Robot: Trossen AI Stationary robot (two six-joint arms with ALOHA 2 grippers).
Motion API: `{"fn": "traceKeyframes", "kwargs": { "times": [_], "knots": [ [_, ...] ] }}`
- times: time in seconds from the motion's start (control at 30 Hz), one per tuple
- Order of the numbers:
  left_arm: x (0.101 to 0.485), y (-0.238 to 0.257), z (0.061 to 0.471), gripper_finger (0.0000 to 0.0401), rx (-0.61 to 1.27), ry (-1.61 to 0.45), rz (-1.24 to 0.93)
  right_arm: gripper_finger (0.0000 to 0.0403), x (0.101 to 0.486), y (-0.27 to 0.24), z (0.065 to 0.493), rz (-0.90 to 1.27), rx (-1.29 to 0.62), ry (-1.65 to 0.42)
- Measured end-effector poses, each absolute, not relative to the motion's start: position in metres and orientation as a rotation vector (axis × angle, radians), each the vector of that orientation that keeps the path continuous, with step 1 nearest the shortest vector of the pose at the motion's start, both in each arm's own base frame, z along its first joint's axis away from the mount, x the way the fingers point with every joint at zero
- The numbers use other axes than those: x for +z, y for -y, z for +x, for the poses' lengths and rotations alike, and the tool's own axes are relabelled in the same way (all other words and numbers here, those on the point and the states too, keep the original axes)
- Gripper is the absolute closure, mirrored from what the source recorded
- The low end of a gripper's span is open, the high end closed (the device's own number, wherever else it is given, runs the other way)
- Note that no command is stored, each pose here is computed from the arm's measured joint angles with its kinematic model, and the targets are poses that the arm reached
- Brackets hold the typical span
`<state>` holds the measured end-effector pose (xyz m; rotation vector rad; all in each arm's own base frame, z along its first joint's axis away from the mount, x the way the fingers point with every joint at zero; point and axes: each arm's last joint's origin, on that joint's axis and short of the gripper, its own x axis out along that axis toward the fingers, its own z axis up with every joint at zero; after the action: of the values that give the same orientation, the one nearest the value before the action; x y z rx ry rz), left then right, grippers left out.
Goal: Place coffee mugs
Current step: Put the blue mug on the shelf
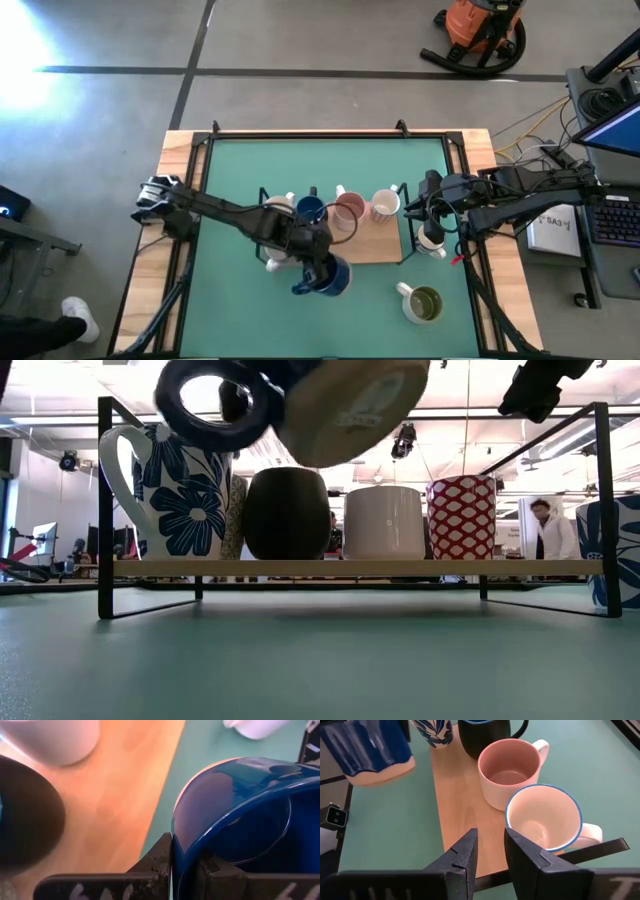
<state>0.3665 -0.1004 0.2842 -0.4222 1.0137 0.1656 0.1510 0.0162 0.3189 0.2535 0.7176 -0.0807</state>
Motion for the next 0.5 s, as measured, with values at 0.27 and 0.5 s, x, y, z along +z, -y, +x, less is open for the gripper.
{"fn": "traceKeyframes", "kwargs": {
  "times": [0.27, 0.5],
  "knots": [
    [0.267, 0.09, 0.379, 0.039, 0.223, -1.08, -0.417, 0.0325, 0.319, -0.016, 0.151, 0.253, -0.081, -0.717],
    [0.268, 0.087, 0.385, 0.039, 0.278, -1.118, -0.366, 0.0329, 0.319, -0.016, 0.151, 0.253, -0.081, -0.717]
  ]
}}
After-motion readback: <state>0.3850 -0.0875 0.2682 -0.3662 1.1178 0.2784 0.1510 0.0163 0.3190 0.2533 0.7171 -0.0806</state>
